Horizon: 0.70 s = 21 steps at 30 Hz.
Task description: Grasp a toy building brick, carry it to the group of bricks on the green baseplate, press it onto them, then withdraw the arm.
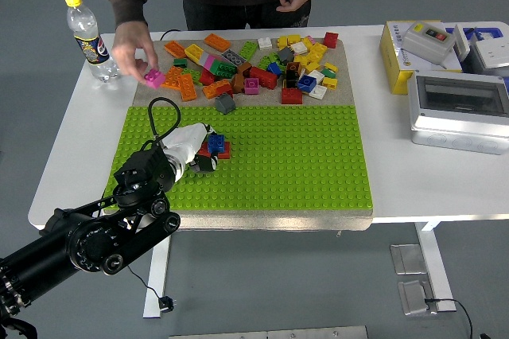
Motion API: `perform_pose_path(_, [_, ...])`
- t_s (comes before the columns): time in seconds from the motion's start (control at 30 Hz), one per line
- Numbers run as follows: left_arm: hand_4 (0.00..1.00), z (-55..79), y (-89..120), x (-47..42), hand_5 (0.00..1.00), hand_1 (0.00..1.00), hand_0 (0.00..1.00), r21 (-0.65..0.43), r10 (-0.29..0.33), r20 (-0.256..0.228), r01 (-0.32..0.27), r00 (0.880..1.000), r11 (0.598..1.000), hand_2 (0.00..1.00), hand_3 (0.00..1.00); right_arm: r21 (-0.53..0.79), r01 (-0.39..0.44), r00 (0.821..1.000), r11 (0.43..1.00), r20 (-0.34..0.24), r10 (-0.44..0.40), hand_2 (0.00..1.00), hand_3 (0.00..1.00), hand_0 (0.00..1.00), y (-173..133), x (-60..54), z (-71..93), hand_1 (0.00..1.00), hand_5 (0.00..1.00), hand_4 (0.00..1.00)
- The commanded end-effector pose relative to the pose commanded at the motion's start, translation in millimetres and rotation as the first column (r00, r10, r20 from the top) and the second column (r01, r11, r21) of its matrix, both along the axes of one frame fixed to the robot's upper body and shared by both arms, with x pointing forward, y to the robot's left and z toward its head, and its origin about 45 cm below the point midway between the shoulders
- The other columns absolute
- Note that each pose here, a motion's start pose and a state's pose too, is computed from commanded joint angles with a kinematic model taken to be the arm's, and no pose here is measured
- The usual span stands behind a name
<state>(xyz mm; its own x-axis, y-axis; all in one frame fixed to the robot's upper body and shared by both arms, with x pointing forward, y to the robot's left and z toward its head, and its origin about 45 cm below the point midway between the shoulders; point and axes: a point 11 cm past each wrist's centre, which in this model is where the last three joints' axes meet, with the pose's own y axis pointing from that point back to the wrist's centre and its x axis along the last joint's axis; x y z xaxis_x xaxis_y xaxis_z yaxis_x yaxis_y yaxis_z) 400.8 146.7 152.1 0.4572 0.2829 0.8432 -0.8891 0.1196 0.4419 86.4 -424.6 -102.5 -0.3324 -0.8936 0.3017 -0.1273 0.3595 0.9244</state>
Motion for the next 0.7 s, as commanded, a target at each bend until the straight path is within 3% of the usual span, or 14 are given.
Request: perform_pose_path(0.7, [0.243,-2.2,-4.4,-1.2,0.174,0.924,0.995,-0.003,-0.011,-0.003,0.011,1.000,1.000,0.913,0.520,-0.001,-0.005,1.000,1.000,0.000,0.005,0.758,0.724,0.709,0.4,0.2,-0.1,0.688,0.867,0.444])
